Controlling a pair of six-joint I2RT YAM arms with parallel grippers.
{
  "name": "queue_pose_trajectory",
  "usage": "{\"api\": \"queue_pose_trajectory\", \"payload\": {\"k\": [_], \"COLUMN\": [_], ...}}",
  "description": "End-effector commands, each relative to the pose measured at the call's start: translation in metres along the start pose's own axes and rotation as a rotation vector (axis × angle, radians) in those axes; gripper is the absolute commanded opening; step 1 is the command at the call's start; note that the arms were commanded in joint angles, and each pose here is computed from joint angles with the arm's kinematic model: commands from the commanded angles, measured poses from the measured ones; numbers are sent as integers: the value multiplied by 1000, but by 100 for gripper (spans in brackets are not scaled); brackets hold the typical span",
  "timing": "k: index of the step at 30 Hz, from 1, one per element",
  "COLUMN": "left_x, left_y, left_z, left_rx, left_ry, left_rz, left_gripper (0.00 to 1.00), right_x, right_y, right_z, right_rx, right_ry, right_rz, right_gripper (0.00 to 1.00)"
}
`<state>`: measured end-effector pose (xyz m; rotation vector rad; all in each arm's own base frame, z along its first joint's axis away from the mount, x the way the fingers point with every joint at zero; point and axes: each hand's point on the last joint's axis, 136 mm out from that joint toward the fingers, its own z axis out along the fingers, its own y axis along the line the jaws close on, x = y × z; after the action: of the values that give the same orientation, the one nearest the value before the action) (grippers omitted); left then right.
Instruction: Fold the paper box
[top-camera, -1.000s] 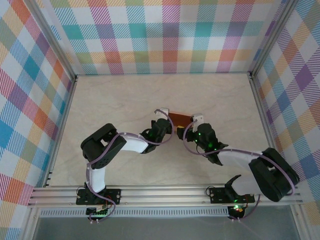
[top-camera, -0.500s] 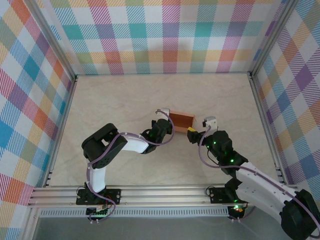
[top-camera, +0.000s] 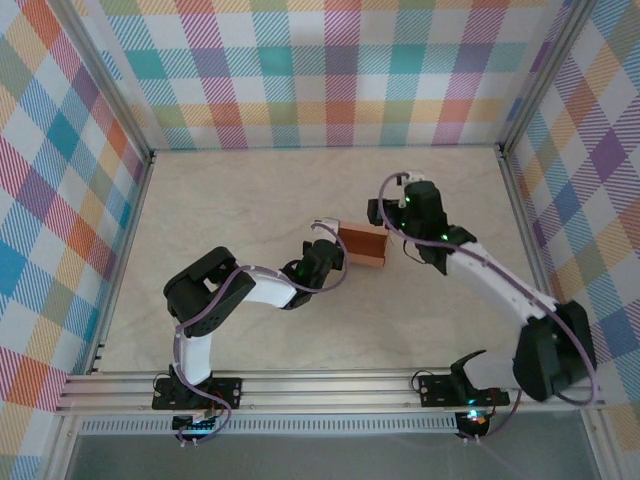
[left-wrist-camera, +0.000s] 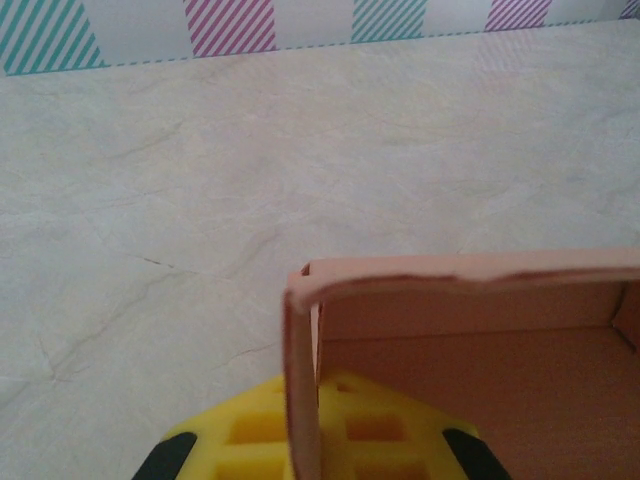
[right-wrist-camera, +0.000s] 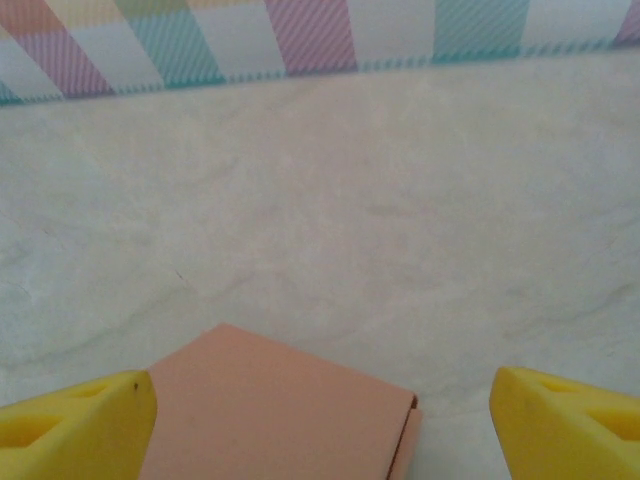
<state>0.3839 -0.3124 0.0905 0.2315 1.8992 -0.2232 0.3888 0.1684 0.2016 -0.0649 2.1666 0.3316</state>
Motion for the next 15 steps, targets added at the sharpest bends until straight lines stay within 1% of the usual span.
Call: {"api": "queue_pose_trajectory", "payload": {"k": [1, 5, 8, 9, 10, 12, 15], "left_x": [44, 54, 63, 65, 67, 70, 72], "left_y": [3, 6, 6, 6, 7, 7, 7], "left_z": [-4, -5, -6, -6, -7, -9, -13], "left_rx": [7, 9, 17, 21, 24, 30, 42], "left_ry": [93, 109, 126, 130, 133, 136, 140], "left_rz": [88, 105, 110, 110, 108, 107, 108], "left_gripper": [0, 0, 0, 2, 5, 21, 34], "right_x": [32, 58, 81, 87, 92, 103, 111], "right_y": [2, 6, 3, 2, 2, 1, -2], "right_z": [19, 40, 50, 51, 52, 54, 54], "right_rx": [-11, -28, -26, -28, -32, -37, -29], "right_ry": [177, 281, 318, 330, 336, 348, 358], "right_rz": [81, 112, 149, 162, 173, 192, 205], "right_gripper": [86, 85, 85, 85, 85, 85, 84]}}
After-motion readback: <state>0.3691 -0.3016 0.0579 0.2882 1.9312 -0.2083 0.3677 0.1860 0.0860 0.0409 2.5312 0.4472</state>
